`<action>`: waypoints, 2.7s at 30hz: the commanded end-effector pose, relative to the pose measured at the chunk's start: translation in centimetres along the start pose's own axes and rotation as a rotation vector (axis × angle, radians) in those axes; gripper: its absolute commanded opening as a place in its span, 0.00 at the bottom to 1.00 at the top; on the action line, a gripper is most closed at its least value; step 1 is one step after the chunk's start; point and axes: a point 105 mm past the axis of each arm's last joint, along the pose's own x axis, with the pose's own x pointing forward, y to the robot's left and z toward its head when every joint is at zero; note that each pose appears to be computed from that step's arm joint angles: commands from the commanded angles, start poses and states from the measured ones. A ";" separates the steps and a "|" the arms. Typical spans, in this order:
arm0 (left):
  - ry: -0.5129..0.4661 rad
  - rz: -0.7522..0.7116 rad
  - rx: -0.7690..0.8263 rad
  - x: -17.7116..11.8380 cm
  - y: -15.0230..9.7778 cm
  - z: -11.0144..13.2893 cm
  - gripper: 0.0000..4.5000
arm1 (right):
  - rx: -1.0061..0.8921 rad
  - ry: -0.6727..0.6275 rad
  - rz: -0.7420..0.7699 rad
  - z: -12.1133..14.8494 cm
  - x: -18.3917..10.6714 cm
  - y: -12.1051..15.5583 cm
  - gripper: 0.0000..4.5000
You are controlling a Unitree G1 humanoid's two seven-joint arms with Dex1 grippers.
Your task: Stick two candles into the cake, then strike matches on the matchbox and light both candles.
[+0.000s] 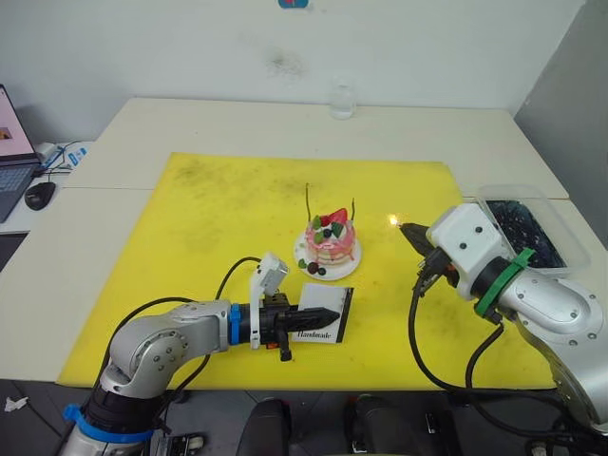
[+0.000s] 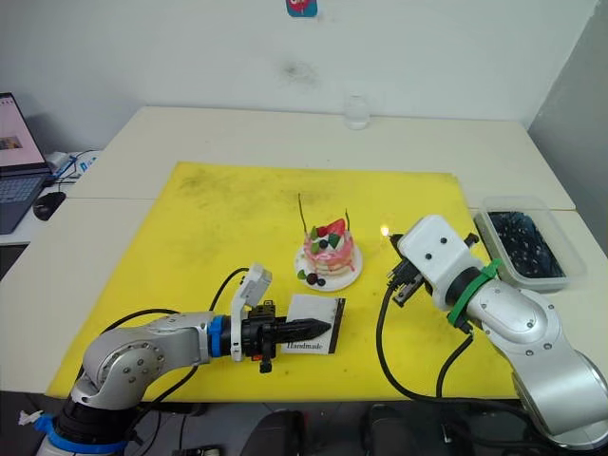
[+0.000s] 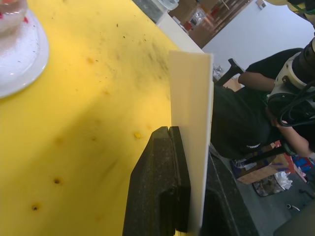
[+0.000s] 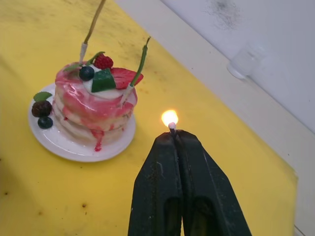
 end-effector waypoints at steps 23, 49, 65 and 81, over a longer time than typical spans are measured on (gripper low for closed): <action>-0.031 0.037 0.024 0.2 0.1 -0.2 0.00 | -0.088 -0.281 0.124 7.0 8.9 2.7 0.00; -0.034 0.028 0.028 0.3 -0.1 -0.1 0.00 | -0.095 -0.248 0.104 5.9 9.5 2.3 0.00; -0.029 0.023 0.029 0.3 -0.1 -0.1 0.00 | -0.099 -0.249 0.098 5.8 9.6 2.3 0.00; -0.024 0.026 0.030 0.2 0.0 -0.2 0.00 | -0.098 -0.247 0.101 5.7 9.8 2.3 0.00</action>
